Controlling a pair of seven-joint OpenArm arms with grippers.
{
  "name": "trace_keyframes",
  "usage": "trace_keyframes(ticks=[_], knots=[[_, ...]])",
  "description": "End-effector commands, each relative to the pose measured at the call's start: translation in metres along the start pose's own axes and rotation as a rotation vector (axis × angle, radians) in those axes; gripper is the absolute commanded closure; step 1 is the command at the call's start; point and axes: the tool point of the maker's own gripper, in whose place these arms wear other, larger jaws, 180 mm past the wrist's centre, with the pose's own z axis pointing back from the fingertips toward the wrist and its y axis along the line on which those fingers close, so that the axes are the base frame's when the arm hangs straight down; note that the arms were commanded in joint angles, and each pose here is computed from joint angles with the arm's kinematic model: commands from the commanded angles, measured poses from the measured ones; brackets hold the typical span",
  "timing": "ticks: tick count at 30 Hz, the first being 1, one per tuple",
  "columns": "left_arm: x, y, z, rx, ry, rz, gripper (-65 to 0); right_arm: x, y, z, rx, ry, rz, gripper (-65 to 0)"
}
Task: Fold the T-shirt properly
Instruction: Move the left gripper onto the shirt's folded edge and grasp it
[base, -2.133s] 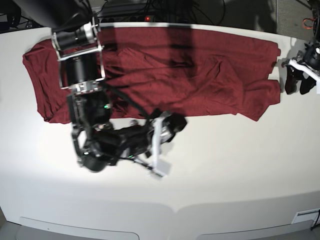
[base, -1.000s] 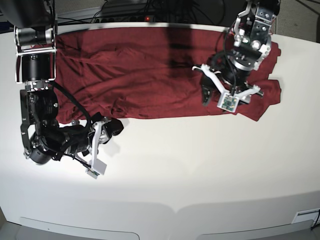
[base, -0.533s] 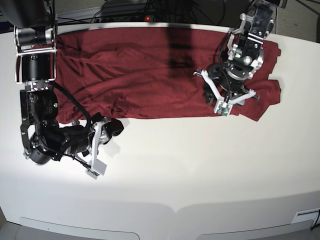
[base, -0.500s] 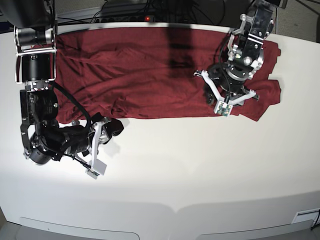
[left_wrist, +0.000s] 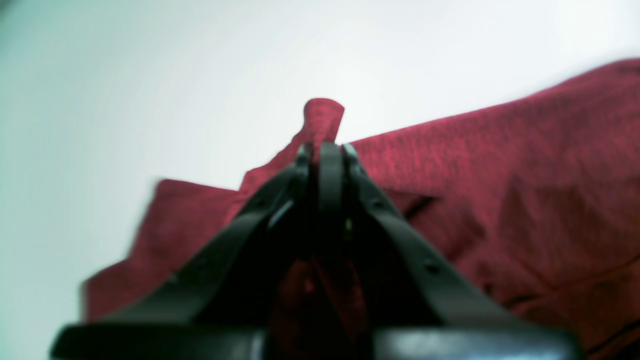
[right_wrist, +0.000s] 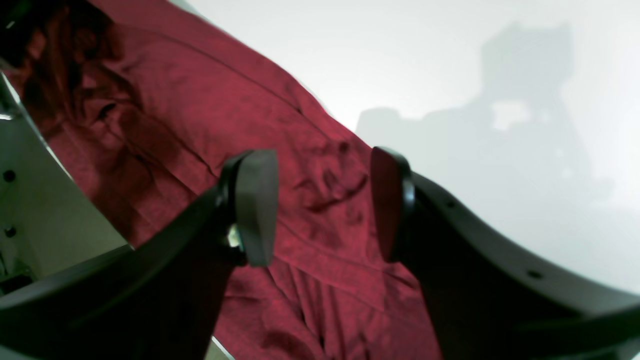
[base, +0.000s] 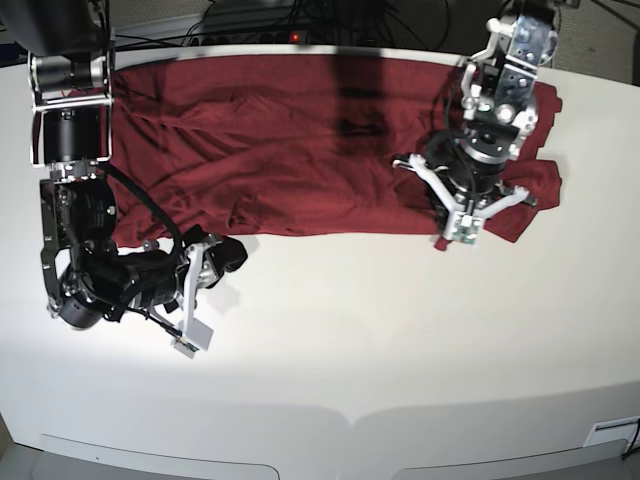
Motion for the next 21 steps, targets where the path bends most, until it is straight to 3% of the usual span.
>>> trace_keyframes(ticks=[1, 8, 21], knots=[[0.010, 0.015, 0.005, 0.048, -0.046, -0.009, 0.0, 0.018, -0.003, 0.012, -0.012, -0.054, 0.027, -29.9], [-0.017, 0.057, 0.021, 0.166, -0.004, -0.063, 0.0, 0.018, -0.003, 0.012, -0.011, -0.055, 0.027, -29.9], [-0.019, 0.056, 0.020, 0.153, 0.000, -0.030, -1.0, 0.018, -0.003, 0.012, -0.011, -0.054, 0.027, -29.9]])
